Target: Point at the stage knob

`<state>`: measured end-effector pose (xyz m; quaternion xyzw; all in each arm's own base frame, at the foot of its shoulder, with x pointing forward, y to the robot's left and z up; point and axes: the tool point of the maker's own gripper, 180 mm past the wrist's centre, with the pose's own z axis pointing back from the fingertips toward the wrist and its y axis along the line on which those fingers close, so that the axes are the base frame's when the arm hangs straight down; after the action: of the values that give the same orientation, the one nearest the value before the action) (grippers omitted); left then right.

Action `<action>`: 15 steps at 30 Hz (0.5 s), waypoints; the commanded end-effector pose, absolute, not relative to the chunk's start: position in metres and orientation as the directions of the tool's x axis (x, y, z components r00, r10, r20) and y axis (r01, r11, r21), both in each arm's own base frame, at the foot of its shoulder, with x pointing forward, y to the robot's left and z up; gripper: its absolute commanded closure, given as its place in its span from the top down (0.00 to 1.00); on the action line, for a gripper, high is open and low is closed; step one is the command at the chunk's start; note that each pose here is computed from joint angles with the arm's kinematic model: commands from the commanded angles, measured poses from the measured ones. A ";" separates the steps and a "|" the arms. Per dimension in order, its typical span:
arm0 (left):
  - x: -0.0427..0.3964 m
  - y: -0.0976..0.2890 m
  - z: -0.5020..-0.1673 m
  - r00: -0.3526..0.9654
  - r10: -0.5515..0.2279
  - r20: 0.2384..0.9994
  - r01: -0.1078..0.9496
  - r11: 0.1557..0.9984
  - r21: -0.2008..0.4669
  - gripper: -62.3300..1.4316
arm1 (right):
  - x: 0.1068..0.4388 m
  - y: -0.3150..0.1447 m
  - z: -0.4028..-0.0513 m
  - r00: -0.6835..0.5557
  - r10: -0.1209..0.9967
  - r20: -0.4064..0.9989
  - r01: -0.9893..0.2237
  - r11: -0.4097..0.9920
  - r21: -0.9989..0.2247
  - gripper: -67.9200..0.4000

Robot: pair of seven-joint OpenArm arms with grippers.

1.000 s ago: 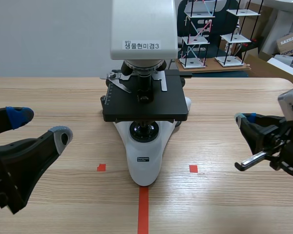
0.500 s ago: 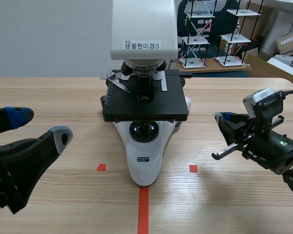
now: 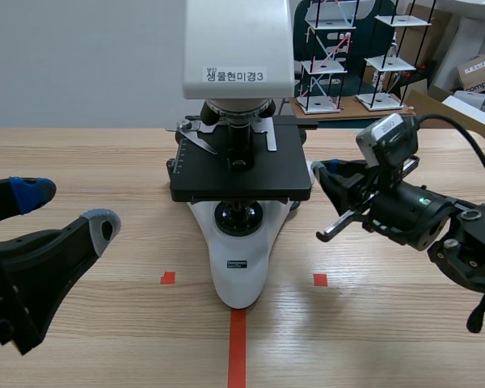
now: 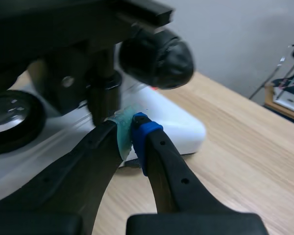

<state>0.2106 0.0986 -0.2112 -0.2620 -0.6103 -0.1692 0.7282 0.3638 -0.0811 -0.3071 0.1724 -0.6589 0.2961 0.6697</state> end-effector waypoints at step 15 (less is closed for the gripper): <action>0.211 0.098 -0.204 0.178 0.094 0.979 0.567 0.804 -0.180 0.91 | 0.364 -0.077 -0.297 -0.073 0.151 0.986 -0.629 0.760 -0.163 0.00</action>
<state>0.2106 0.0986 -0.2112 -0.2620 -0.6103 -0.1692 0.7282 0.3591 -0.0778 -0.3123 0.1770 -0.6529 0.2988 0.6731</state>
